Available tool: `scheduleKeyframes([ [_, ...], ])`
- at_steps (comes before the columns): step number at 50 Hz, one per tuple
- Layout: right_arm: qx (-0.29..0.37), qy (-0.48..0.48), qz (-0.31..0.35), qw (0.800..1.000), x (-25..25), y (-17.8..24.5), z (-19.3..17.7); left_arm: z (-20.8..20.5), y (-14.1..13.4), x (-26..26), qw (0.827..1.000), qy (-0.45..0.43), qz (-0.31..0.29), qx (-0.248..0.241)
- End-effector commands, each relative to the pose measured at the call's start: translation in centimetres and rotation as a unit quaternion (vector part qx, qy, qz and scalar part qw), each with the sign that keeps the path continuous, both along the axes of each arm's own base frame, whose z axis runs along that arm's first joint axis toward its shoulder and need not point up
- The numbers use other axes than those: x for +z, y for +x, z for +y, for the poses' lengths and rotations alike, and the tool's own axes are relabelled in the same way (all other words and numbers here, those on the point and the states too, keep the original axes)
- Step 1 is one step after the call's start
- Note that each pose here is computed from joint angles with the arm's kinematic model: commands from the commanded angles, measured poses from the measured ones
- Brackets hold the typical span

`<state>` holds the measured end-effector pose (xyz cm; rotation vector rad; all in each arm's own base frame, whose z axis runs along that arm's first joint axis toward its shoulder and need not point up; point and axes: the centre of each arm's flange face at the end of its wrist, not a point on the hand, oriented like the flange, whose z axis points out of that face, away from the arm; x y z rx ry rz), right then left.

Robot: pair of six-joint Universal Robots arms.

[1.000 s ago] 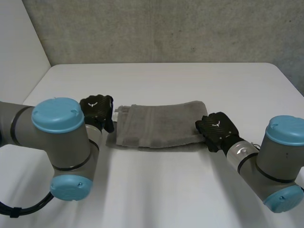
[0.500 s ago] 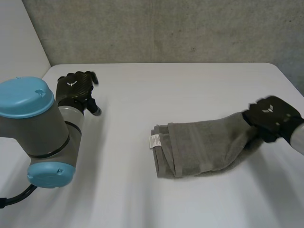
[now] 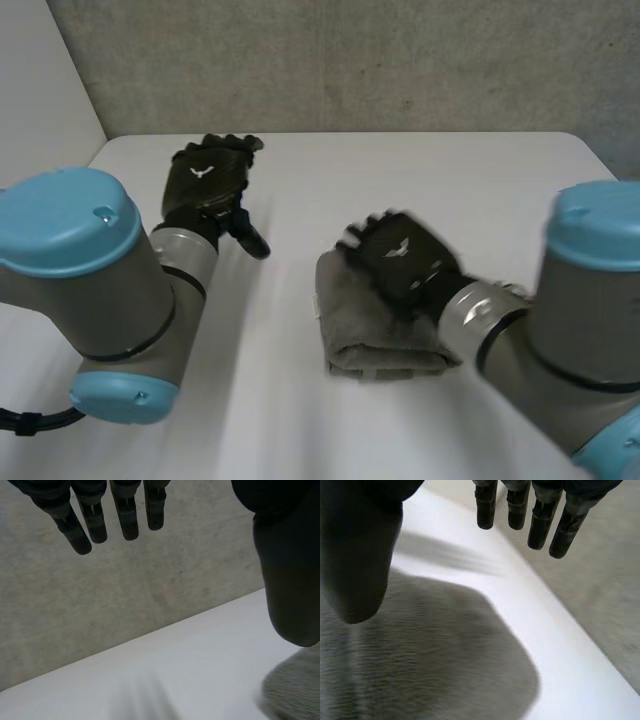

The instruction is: Fold the towel.

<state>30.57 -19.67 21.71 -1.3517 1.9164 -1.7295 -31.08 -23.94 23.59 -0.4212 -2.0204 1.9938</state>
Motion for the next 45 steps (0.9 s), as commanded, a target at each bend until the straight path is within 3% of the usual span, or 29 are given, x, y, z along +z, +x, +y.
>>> scheduleKeyframes([
  [1,-0.077,0.056,-0.127,0.987,2.5,-3.5,-2.4,2.9,-3.0,-1.2,0.997,0.012,-0.003,-0.07],
  [9,-0.085,0.102,-0.107,0.985,-0.6,-4.2,-3.5,4.0,-5.4,-5.3,0.993,0.048,-0.036,-0.102],
  [16,-0.095,0.143,-0.042,0.984,-6.6,-4.1,-5.1,4.1,-5.6,-9.7,0.988,0.093,-0.073,-0.103],
  [25,-0.11,0.141,-0.034,0.983,-7.5,-4.2,-6.0,4.3,-4.8,-10.2,0.985,0.117,-0.087,-0.096],
  [27,-0.112,0.133,-0.04,0.984,-6.9,-4.1,-6.1,4.3,-4.7,-9.1,0.986,0.111,-0.079,-0.095],
  [33,-0.11,0.05,-0.127,0.985,1.2,-4.1,-5.8,4.2,-4.0,-3.6,0.992,0.085,-0.025,-0.088],
  [39,-0.133,0.059,-0.235,0.961,7.2,-4.6,-6.0,2.9,-1.8,2.9,0.996,0.039,0.048,-0.057],
  [45,-0.198,0.04,-0.243,0.949,11.0,-6.7,-6.5,1.8,0.8,6.7,0.997,0.023,0.064,-0.021],
])
